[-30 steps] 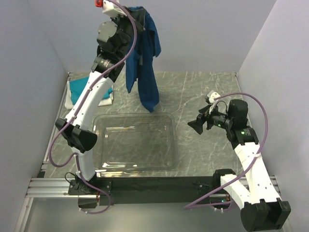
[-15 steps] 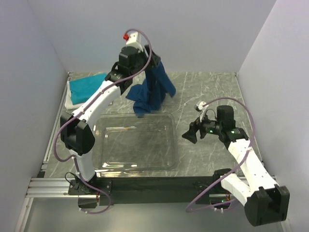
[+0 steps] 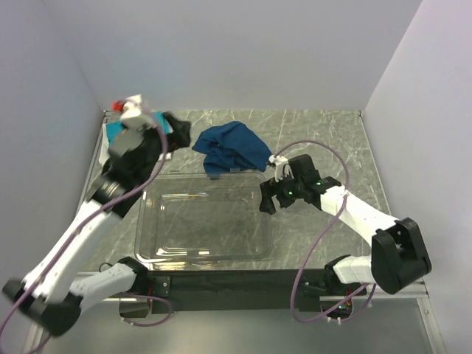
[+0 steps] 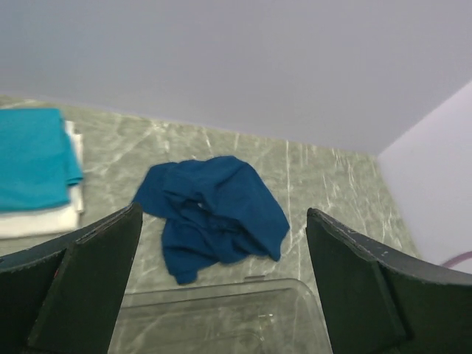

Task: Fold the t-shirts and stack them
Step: Flatten the tshirt out

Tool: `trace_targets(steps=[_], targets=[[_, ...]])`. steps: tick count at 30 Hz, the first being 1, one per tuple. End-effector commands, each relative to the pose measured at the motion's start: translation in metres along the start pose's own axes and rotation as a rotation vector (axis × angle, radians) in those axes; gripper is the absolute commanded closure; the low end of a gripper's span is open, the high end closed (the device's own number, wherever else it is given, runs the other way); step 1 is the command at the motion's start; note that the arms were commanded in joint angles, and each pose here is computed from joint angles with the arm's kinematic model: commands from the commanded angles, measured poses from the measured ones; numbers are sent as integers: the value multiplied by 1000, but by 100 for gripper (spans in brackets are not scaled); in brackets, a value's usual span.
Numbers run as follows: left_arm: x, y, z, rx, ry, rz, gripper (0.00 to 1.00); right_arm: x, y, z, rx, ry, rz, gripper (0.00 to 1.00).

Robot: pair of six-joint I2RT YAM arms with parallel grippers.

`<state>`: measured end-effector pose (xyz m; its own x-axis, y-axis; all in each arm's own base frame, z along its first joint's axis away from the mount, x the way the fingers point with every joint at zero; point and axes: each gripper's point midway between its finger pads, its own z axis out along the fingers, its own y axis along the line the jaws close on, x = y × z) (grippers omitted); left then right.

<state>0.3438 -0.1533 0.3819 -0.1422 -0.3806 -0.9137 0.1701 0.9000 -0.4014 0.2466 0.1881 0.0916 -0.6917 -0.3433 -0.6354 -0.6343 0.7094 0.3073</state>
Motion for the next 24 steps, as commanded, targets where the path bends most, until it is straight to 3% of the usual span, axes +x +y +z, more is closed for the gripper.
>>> trace_targets(steps=[1, 5, 14, 19, 24], targets=[[27, 43, -27, -134, 25, 12, 2, -27, -4, 10, 97, -63, 117, 5], [28, 68, -72, -191, -29, -108, 2, -21, 6, 28, 109, -14, 178, 6], [44, 93, -105, -224, -89, -228, 1, -16, 8, 47, 105, 52, 228, 34], [35, 93, -105, -235, -99, -208, 2, -14, 8, 53, 99, 71, 246, 59], [28, 93, -107, -240, -120, -204, 1, -23, 7, 47, 93, 56, 271, 100]])
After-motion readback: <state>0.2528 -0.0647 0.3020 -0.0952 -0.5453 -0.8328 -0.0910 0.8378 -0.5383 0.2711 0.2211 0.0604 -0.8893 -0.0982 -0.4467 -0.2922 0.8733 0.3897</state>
